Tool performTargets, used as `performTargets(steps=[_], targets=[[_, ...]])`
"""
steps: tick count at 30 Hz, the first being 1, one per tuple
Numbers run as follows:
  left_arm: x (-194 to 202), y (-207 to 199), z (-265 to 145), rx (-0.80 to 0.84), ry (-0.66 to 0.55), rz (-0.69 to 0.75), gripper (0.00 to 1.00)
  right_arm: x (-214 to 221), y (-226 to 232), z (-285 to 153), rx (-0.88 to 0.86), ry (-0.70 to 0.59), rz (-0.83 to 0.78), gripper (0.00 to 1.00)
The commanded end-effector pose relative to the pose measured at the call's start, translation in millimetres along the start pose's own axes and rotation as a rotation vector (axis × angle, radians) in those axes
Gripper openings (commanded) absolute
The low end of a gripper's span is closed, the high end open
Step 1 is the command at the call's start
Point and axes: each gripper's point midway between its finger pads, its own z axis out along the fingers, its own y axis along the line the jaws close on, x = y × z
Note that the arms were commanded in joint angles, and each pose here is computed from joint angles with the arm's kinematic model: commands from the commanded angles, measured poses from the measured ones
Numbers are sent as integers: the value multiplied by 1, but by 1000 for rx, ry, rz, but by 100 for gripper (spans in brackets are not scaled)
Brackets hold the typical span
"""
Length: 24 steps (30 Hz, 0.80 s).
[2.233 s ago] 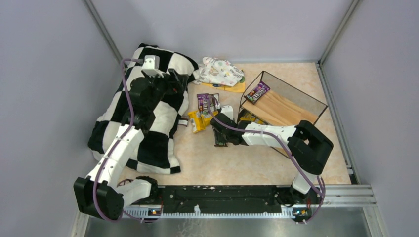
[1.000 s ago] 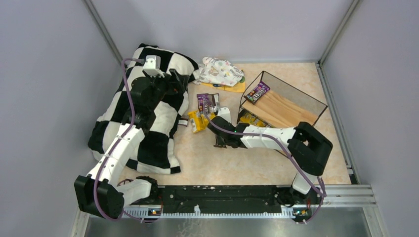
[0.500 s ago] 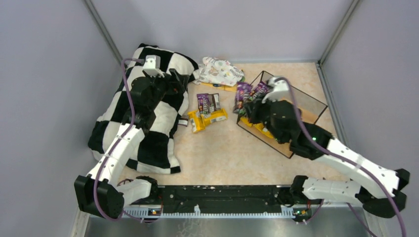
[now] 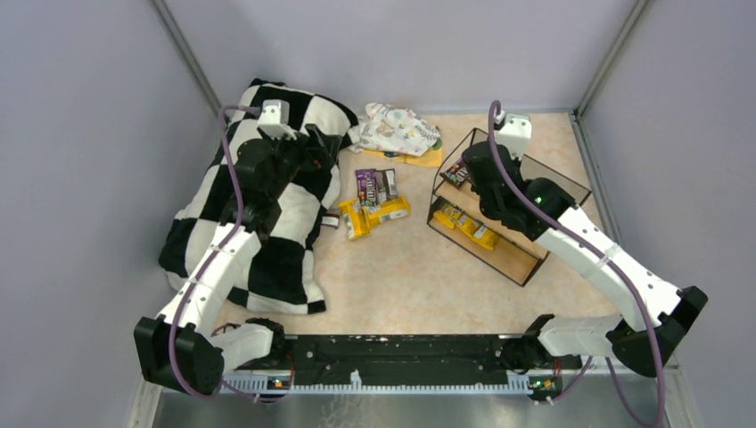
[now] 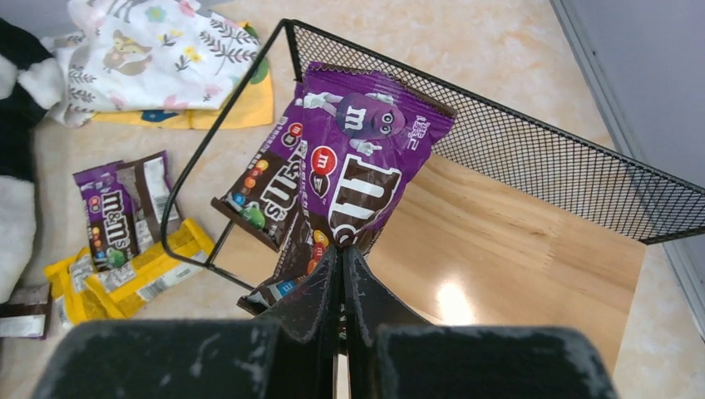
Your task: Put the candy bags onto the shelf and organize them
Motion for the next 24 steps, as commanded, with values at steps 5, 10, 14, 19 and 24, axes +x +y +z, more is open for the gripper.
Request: performTargets(steps=[5,10,14,19,24], targets=[[-10,-6,3,26,-35,-3,98,12,-5,24,79,38,94,0],[-8,-5,5,23,-29,-2,98,29,-4,40,86,88,106,0],[-7,-6,5,29,-24,-6,98,37,-6,47,92,103,125,0],[-7,-6,5,30,-23,-9,98,45,-10,57,103,129,148,0],[-7,-6,6,29,-22,-10,98,48,-11,62,100,132,158,0]])
